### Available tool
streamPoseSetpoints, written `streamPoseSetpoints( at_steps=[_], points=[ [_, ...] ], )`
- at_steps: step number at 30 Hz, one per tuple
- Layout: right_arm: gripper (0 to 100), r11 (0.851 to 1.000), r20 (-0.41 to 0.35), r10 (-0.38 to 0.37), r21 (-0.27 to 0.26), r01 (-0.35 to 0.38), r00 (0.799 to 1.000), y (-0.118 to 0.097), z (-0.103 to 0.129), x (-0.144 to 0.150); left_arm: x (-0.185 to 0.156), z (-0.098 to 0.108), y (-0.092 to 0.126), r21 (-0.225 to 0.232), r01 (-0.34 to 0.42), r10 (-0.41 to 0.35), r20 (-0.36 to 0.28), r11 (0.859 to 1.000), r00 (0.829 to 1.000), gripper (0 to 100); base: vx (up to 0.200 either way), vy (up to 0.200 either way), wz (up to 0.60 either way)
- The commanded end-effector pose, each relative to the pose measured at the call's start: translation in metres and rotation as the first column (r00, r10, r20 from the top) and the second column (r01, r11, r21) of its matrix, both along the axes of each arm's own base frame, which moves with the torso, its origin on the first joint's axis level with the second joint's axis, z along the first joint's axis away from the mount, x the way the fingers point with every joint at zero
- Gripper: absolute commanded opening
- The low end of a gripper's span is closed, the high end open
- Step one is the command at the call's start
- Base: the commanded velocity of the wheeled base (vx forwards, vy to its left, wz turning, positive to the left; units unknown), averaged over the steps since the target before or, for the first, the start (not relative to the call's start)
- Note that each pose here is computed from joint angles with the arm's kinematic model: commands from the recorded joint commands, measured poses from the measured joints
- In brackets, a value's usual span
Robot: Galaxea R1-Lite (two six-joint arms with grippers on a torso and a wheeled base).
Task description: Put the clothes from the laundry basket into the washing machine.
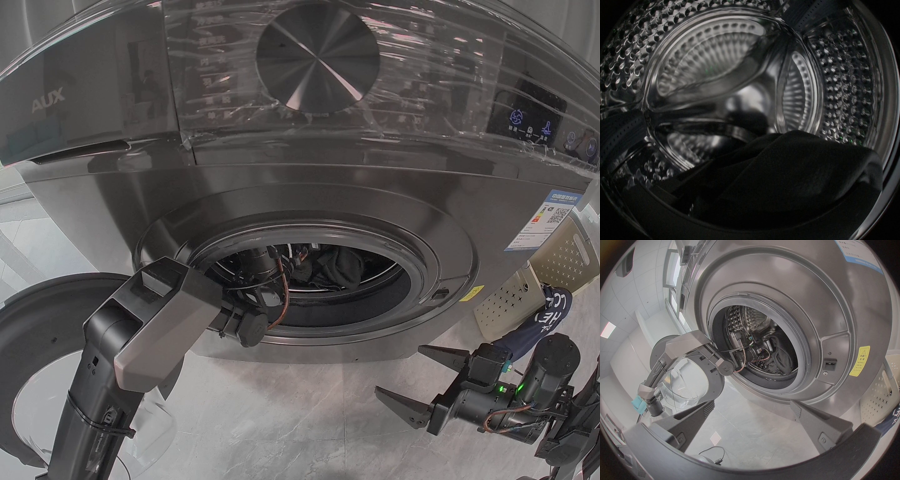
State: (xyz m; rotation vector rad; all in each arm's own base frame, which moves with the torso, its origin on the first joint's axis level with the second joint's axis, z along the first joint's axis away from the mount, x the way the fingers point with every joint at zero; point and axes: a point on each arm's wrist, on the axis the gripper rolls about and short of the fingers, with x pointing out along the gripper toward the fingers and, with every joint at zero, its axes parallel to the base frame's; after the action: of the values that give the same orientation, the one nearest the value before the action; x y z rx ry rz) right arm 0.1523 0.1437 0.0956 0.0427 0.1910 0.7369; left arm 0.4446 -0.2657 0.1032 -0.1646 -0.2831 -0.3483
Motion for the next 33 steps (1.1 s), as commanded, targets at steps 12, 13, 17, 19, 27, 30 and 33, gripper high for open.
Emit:
streamPoseSetpoints(
  at_steps=[12,13,17,19,27,30,33],
  points=[
    [100,1.000,0.005,0.015,0.003,-0.015,1.000,0.003,0.001,-0.002,-0.098,-0.012,0.012,0.183,0.157,-0.091,-0.328,0.970,0.940,100,0.000,0.000,0.00],
    [100,1.000,0.005,0.015,0.003,-0.015,1.000,0.003,0.001,-0.002,-0.105,-0.013,0.012,0.192,0.181,-0.105,-0.350,0.965,0.931,100,0.000,0.000,0.00],
    [100,1.000,0.006,0.015,0.004,-0.015,1.000,0.003,0.001,-0.001,-0.123,-0.018,0.011,0.209,0.258,-0.161,-0.392,0.943,0.906,100,0.000,0.000,0.00],
    [100,1.000,0.003,0.014,0.003,-0.014,1.000,0.003,0.000,-0.001,-0.125,-0.017,0.009,0.204,0.285,-0.189,-0.389,0.937,0.901,100,0.000,0.000,0.00],
    [100,1.000,0.003,0.014,0.003,-0.014,1.000,0.003,0.000,-0.001,-0.102,-0.037,-0.009,0.197,0.304,-0.217,-0.367,0.932,0.904,100,0.000,0.000,0.00],
    [100,1.000,0.006,0.013,0.006,-0.013,1.000,0.003,0.001,-0.001,-0.088,-0.054,-0.014,0.203,0.288,-0.198,-0.372,0.936,0.907,100,0.000,0.000,0.00],
    [100,1.000,0.007,0.013,0.007,-0.013,1.000,0.003,0.002,-0.001,-0.083,-0.062,-0.016,0.204,0.284,-0.196,-0.369,0.937,0.909,100,0.000,0.000,0.00]
  ],
)
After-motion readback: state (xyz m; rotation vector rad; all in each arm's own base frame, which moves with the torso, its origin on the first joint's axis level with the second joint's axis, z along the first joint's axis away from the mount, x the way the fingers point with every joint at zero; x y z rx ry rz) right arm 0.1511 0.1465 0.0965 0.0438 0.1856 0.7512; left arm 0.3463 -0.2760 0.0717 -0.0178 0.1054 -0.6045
